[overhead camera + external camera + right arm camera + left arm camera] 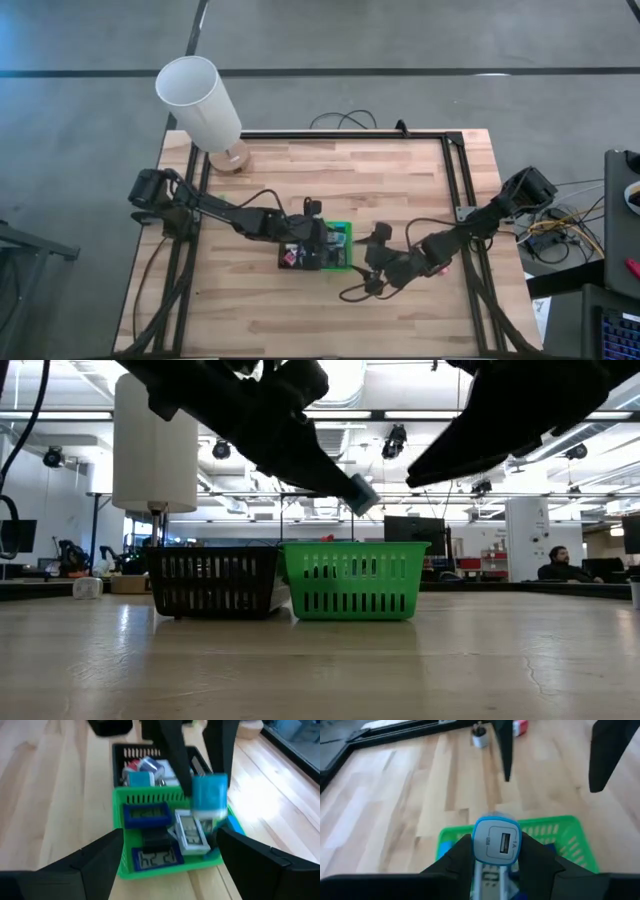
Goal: Pick & Place Office items
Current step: Put the blue white charger adapter into the black bin
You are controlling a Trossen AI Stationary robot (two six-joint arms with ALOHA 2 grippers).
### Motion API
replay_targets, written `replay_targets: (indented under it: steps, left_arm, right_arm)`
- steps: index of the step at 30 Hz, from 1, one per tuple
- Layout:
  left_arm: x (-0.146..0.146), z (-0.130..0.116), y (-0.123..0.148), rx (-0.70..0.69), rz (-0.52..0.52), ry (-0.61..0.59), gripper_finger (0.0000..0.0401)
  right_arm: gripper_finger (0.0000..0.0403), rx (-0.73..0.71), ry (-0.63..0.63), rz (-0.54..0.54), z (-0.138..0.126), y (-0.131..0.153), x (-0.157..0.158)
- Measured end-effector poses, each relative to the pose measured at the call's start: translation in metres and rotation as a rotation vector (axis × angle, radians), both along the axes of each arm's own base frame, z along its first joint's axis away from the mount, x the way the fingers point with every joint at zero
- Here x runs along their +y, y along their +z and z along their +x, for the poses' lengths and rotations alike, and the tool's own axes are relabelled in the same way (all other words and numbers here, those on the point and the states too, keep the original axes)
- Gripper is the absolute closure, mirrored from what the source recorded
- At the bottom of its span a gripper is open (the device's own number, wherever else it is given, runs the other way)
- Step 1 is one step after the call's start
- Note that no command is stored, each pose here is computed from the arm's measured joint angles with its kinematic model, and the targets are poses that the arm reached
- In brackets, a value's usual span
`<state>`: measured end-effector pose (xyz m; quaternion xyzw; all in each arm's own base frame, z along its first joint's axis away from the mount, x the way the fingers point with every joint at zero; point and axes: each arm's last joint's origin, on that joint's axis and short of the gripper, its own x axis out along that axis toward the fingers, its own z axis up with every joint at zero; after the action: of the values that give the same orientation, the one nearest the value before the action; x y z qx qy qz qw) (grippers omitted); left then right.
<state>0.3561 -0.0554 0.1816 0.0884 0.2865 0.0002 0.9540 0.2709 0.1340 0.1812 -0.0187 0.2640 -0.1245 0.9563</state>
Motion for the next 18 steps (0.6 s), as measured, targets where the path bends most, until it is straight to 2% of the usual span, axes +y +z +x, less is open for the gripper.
replay_targets:
  steps: [7,18]
  left_arm:
    - [0.006,-0.015,0.012,0.081,0.035,0.075,0.0277]
    - [0.011,-0.053,0.028,0.274,-0.034,0.247,0.0277]
  right_arm:
    - [0.0092,0.066,-0.053,0.015,-0.006,-0.007,-0.004]
    - [0.0105,0.067,-0.083,0.000,-0.007,-0.008,-0.005]
